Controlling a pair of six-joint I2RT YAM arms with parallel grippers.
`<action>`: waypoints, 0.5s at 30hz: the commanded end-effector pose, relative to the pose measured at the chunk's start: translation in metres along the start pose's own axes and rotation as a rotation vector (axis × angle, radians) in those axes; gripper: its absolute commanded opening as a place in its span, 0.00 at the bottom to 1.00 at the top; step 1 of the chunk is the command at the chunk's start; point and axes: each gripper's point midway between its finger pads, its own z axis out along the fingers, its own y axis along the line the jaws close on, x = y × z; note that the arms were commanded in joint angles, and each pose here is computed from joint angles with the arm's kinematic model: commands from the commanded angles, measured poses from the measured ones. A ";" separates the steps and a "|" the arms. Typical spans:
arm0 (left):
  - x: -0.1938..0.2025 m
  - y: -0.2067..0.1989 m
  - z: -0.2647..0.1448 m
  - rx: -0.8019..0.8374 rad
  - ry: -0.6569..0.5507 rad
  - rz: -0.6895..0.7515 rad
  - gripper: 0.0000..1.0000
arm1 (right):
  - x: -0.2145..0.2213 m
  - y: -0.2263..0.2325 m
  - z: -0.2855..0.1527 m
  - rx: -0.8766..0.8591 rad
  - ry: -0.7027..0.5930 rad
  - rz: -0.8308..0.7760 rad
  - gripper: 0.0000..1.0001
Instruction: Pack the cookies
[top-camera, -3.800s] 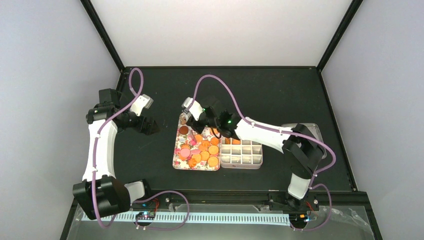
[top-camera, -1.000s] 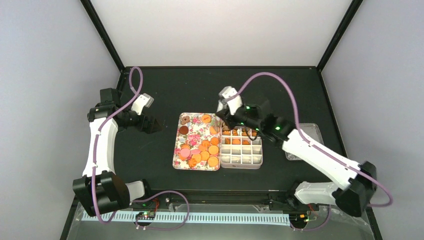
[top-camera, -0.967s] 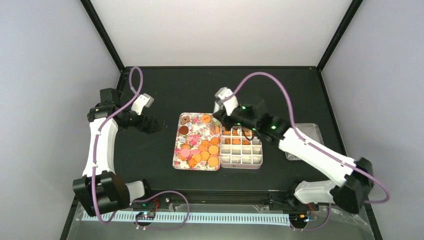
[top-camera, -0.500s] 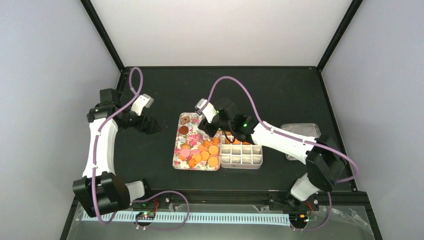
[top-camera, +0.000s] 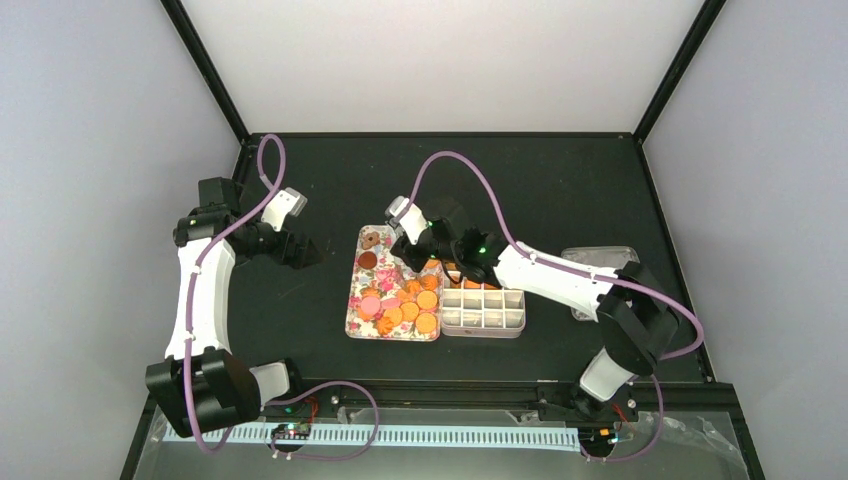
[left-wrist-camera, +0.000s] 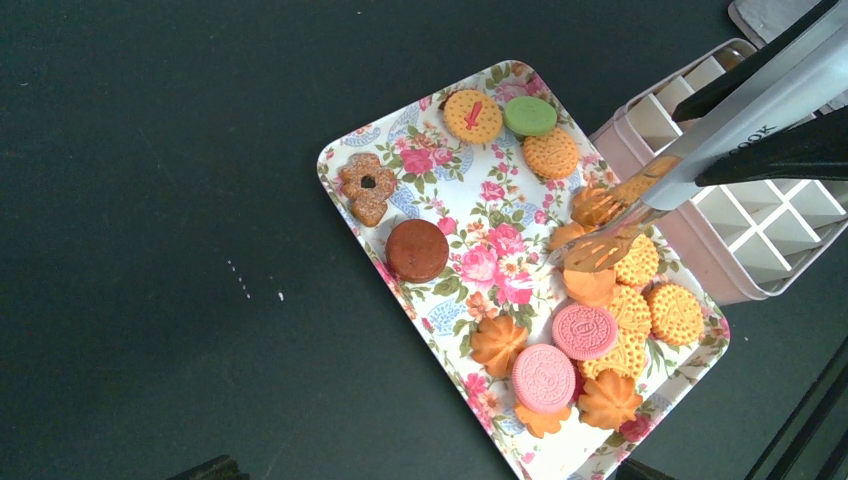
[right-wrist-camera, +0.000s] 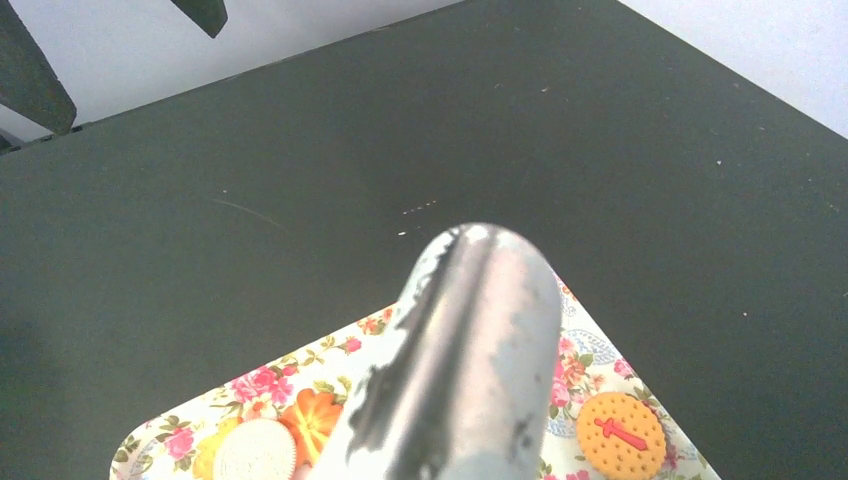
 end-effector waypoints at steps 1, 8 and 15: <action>-0.003 -0.004 -0.005 0.000 -0.022 0.019 0.99 | 0.000 -0.003 0.006 0.008 0.005 0.015 0.25; -0.002 -0.004 -0.004 0.007 -0.022 0.013 0.99 | -0.017 -0.012 -0.007 0.021 -0.043 0.038 0.14; -0.003 -0.004 -0.005 0.002 -0.024 0.020 0.99 | -0.041 -0.019 -0.021 0.028 -0.092 0.039 0.09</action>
